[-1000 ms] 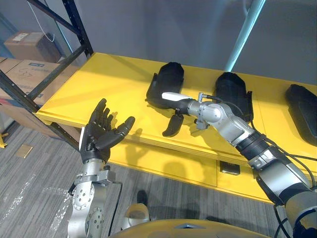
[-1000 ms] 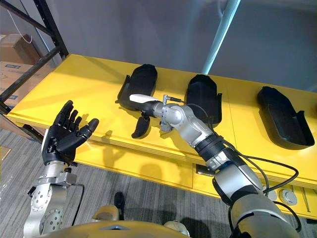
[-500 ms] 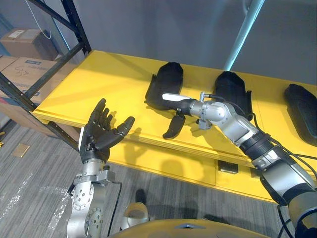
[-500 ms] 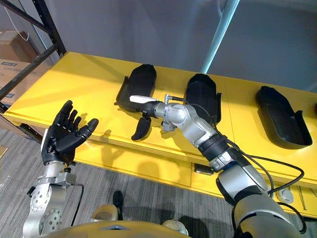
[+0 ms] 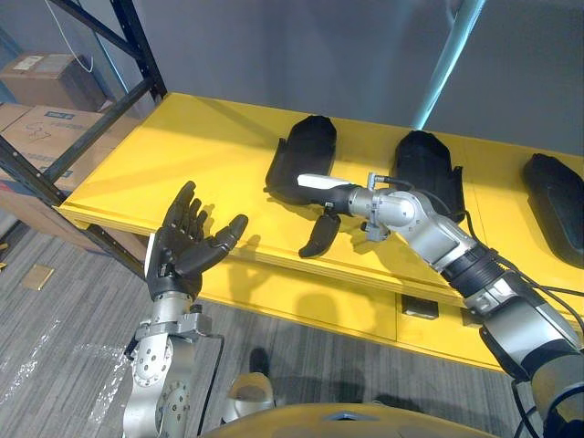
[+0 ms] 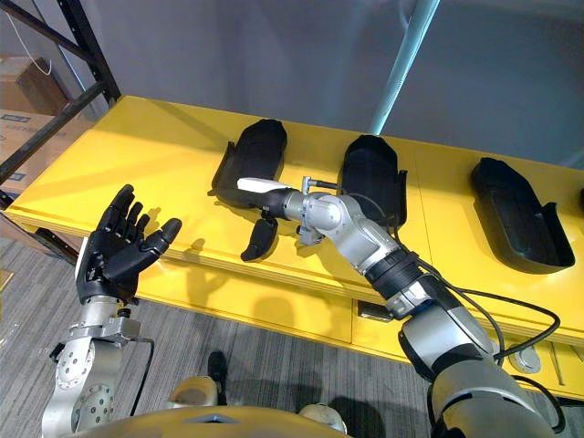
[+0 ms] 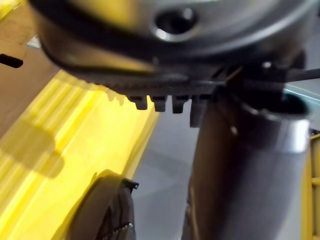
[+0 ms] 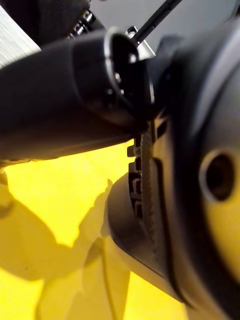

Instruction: Walk over and take three plastic housings, then place them on the shelf

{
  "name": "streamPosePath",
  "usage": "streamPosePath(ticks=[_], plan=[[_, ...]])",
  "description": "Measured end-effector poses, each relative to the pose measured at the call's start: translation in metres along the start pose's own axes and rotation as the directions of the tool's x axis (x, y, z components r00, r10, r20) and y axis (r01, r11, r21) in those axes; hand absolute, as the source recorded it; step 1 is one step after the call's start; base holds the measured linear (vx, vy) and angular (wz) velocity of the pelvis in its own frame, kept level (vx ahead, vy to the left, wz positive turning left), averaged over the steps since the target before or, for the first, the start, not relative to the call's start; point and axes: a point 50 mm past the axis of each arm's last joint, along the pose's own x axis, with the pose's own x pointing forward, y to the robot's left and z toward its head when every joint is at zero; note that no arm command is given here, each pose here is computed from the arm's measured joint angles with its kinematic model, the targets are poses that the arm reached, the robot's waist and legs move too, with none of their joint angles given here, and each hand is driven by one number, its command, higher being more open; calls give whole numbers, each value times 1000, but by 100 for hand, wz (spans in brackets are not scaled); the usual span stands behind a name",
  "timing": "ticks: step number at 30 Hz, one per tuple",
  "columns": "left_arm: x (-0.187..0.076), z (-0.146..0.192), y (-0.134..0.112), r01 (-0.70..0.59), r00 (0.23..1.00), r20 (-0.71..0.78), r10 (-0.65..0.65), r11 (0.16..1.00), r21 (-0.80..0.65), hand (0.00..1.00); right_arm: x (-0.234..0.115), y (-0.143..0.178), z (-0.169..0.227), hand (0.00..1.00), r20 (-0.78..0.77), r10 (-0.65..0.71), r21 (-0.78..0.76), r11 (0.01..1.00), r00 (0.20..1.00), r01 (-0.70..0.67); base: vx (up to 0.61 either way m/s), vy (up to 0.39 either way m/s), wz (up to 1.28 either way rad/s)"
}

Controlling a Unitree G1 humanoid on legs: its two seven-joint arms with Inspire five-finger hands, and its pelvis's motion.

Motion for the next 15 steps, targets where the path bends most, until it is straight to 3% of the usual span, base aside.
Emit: streamPosePath(ticks=[5, 10, 13, 15], plan=[[0, -2, 0, 6, 1000, -6, -6, 1000, 0, 100, -5, -6, 0, 100, 35, -114, -27, 993, 993, 115, 0, 0, 0], [-1, -11, 5, -7, 999, -44, 7, 1000, -1, 100, -27, -49, 4, 100, 111, -357, -23, 932, 927, 362, 0, 0, 0], [0, -9, 4, 11, 999, -36, -11, 1000, -5, 100, -60, -93, 21, 100, 195, -539, -51, 829, 819, 557, 0, 0, 0], [1, -7, 5, 34, 999, -30, -34, 999, 1, 100, -88, -121, 41, 100, 286, -664, -31, 714, 691, 699, 11, -4, -2]])
